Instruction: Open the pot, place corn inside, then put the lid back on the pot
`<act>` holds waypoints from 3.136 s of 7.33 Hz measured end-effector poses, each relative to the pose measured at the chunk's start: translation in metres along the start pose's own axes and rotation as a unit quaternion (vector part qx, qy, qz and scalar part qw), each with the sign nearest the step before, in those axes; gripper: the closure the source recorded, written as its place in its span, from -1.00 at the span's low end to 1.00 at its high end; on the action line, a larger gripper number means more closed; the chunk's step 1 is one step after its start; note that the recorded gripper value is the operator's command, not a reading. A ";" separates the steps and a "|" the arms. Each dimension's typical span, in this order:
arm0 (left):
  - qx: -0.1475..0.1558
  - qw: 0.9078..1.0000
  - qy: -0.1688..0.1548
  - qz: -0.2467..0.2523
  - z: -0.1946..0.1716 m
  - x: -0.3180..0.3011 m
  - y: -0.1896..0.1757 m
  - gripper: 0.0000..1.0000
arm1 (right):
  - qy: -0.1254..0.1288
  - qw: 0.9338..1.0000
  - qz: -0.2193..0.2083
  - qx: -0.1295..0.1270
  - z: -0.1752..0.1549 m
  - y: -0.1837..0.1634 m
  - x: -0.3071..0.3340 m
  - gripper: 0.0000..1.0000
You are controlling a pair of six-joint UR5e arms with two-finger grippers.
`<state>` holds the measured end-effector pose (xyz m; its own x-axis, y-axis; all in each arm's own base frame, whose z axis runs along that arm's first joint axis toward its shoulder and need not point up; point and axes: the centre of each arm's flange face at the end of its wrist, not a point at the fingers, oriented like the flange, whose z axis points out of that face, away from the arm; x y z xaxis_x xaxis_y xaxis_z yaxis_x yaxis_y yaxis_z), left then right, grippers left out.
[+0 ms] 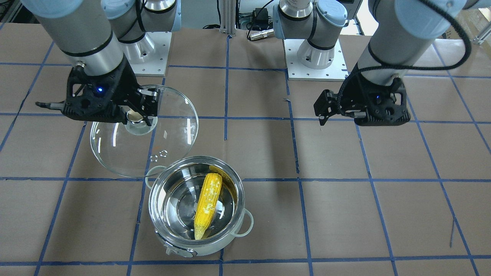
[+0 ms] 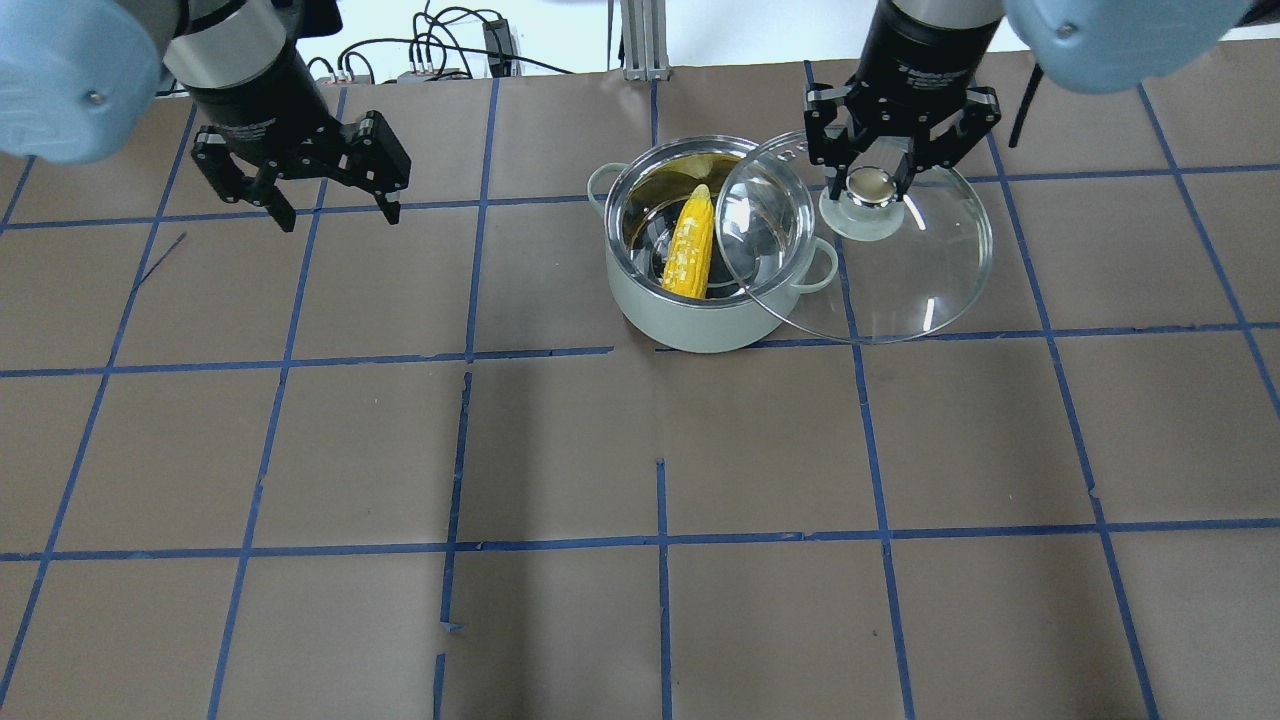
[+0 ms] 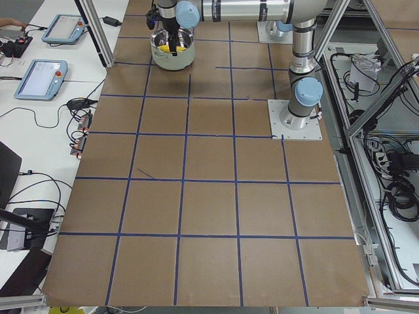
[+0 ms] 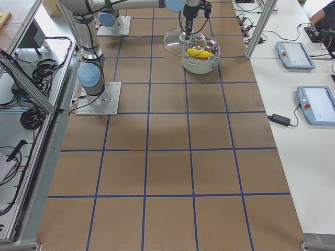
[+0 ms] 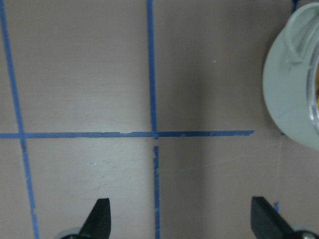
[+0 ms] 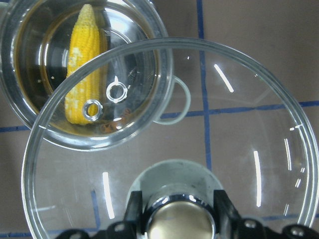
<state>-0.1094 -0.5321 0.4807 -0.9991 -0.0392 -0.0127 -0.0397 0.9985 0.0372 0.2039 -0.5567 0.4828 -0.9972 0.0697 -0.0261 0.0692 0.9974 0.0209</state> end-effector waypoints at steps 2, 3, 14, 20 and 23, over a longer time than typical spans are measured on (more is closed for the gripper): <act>0.009 1.000 -0.006 0.007 -0.019 0.009 0.022 -1.00 | 0.002 1.000 -0.016 0.000 0.025 -0.039 -0.055 0.09; 0.013 1.000 -0.007 0.021 -0.020 0.021 0.027 -1.00 | 0.002 1.000 -0.019 -0.001 0.042 -0.055 -0.072 0.09; 0.030 1.000 0.000 -0.002 -0.024 0.000 0.026 -1.00 | 0.002 0.999 -0.032 0.001 0.127 -0.100 -0.106 -0.25; 0.031 1.000 0.002 -0.001 -0.023 0.002 0.027 -1.00 | 0.000 0.999 -0.032 0.029 0.117 -0.104 -0.108 -0.68; 0.031 1.000 0.002 -0.001 -0.023 0.002 0.027 -1.00 | -0.008 0.998 -0.026 0.063 0.058 -0.092 -0.084 -1.00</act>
<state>-0.1123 -0.5063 0.5044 -0.9991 -0.0407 -0.0097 -0.0405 0.9989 -0.0248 0.2832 -0.6530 0.4251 -0.9991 0.0169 -0.0396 0.0210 0.9942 -0.1058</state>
